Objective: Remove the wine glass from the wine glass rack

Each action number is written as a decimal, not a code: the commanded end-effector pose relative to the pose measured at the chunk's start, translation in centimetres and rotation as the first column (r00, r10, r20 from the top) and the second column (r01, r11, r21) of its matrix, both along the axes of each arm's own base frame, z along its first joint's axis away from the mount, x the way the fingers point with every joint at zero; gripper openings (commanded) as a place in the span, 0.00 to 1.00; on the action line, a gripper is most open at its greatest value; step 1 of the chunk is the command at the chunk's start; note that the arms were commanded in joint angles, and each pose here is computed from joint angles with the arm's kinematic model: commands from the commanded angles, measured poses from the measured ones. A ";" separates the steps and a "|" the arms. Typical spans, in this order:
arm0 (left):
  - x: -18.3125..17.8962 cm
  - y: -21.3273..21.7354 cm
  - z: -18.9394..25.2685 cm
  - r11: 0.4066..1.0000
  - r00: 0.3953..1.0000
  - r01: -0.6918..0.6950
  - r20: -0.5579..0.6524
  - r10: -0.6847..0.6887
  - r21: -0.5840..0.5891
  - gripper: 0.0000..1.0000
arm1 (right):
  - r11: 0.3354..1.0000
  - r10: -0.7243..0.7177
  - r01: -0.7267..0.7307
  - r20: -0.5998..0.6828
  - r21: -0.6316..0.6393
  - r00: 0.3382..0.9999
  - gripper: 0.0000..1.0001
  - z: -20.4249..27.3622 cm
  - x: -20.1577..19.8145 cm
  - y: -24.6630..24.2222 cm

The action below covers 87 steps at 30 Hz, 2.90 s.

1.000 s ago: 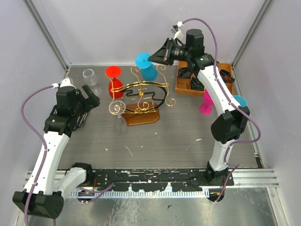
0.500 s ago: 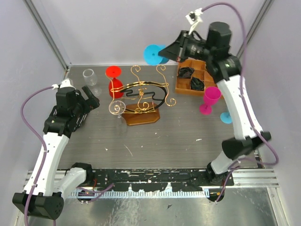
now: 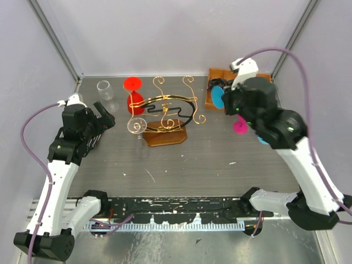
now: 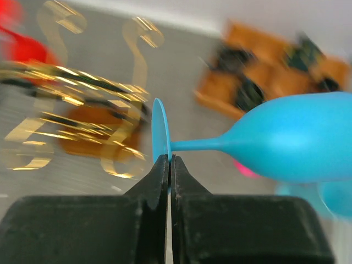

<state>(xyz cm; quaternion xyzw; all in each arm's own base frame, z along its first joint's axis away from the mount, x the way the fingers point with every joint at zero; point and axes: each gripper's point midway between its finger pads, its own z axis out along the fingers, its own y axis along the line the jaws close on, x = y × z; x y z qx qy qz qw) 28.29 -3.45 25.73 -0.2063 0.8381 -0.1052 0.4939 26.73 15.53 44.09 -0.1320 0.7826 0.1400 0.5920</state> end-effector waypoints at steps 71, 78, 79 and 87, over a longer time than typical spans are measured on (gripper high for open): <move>-1.4 0.3 -1.5 0.997 0.997 0.046 -0.066 -0.042 0.061 0.98 | 0.397 -0.907 0.537 -0.410 -0.745 0.101 0.03 -43.3 6.2 -9.9; -1.3 0.2 -1.6 0.997 0.996 0.048 -0.076 -0.043 0.060 0.98 | 0.453 -0.876 0.521 -0.470 -0.724 0.108 0.10 -45.1 7.0 -8.6; -1.4 0.2 -1.6 0.997 0.996 0.048 -0.076 -0.043 0.062 0.98 | 0.457 -0.873 0.521 -0.475 -0.721 0.109 0.11 -45.2 7.0 -8.5; -1.2 0.0 -1.9 0.997 0.995 0.054 -0.084 -0.049 0.053 0.98 | 0.510 -0.837 0.533 -0.533 -0.676 0.124 0.24 -46.1 7.5 -7.2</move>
